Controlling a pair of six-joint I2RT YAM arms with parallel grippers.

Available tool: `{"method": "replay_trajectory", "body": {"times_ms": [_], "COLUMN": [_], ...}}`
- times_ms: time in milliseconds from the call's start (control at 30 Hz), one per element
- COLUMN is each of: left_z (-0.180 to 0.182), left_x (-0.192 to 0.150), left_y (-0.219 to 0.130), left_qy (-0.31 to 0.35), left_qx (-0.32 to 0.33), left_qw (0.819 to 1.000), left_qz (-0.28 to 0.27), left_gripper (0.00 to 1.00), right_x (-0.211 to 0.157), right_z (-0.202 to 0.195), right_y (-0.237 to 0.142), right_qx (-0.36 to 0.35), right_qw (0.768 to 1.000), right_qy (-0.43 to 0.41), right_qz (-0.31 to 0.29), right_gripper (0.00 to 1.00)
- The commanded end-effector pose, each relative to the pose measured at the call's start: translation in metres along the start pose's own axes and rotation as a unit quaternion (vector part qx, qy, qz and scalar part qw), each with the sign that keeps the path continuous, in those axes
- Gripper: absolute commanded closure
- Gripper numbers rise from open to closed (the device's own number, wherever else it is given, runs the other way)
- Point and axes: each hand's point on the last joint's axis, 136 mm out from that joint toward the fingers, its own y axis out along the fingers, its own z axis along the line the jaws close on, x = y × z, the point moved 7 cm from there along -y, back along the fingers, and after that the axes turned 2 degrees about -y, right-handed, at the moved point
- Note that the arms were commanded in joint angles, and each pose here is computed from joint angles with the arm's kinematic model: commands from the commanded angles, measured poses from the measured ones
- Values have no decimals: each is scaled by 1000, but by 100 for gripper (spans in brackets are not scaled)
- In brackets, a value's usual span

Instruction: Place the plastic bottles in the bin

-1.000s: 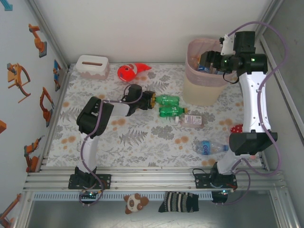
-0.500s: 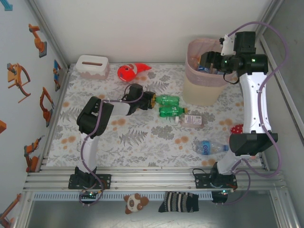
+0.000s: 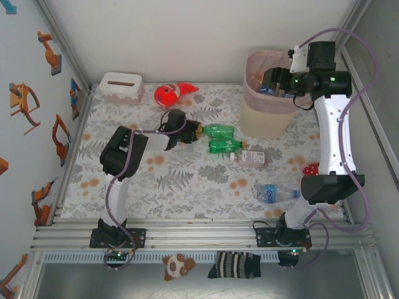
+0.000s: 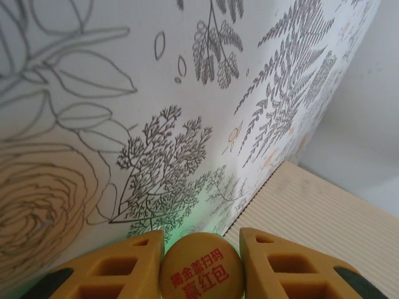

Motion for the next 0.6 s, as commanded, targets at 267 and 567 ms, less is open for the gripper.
{"method": "replay_trajectory", "body": {"times_ms": [267,567], "left_z": [-19,-75], "left_x": [5,-4], "left_y": [-11,-48], "left_qy": [15,135], "left_qx": [-37,-102], "left_qw": [999,986], "left_qz": [-16,-2], "left_gripper": [74,78], "right_x": [-2,-7], "right_z": [2,8], "right_y": [-15,-16], "right_qx": [-5,27], "right_qw": [1000,999], "right_qy": [-7,-22], "right_qz": [-12,-34], "right_gripper": [20,21]}}
